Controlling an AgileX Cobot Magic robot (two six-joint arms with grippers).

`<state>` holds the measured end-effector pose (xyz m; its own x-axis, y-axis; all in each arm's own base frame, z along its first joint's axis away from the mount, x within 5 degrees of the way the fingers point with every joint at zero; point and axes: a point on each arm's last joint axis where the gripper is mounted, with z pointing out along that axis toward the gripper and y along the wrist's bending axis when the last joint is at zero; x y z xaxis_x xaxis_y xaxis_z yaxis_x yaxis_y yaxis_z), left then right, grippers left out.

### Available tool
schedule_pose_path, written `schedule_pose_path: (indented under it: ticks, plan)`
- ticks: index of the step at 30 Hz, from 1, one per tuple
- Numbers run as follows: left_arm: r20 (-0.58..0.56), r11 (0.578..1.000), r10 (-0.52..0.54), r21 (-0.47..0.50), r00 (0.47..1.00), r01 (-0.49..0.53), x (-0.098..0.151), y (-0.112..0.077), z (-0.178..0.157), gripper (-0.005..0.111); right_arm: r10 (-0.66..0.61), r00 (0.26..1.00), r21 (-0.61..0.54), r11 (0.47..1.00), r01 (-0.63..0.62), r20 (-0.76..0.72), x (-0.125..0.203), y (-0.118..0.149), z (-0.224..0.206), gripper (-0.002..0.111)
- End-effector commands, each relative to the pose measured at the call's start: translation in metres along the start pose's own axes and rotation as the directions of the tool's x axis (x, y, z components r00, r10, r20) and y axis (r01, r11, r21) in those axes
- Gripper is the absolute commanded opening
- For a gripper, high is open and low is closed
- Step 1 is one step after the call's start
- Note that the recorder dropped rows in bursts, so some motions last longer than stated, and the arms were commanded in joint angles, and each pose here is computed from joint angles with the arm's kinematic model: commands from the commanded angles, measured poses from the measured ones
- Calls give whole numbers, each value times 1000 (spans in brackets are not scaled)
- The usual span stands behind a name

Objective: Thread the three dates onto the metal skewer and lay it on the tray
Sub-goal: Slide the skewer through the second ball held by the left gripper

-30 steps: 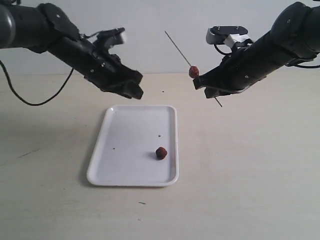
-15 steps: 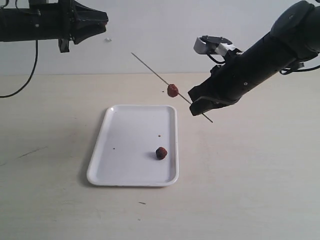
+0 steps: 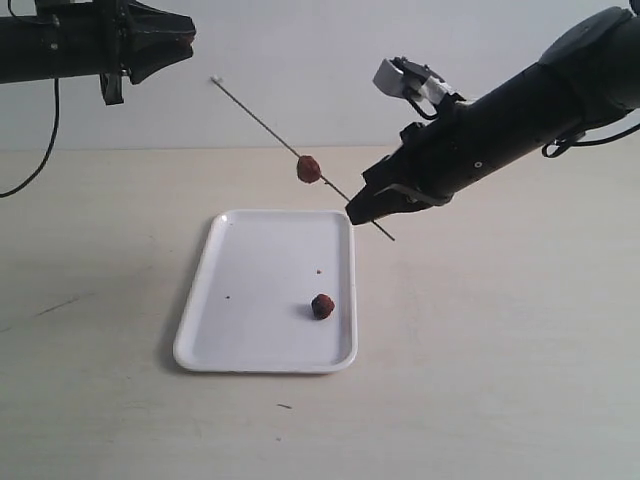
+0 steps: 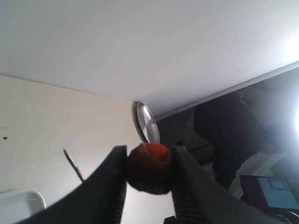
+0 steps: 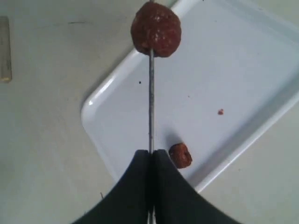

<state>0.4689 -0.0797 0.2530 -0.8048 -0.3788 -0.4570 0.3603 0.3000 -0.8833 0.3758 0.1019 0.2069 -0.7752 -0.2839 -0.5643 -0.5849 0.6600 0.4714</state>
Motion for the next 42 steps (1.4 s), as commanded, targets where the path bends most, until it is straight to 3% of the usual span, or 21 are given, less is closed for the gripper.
schedule_pose_path:
  ticks: [1, 19, 42]
  plan:
    - [3, 999, -36, 12, 999, 35, 0, -2, -1, 31, 10, 998, -51, 999, -7, 60, -3, -2, 6, 0]
    - [105, 992, -37, -114, 994, 49, -9, 9, -2, 31, -19, 998, -111, 993, 24, 54, -1, 1, 8, 0]
    - [55, 994, -56, -86, 997, 61, -3, 5, 3, 31, -23, 996, -148, 988, 35, 83, -3, 4, 8, 0]
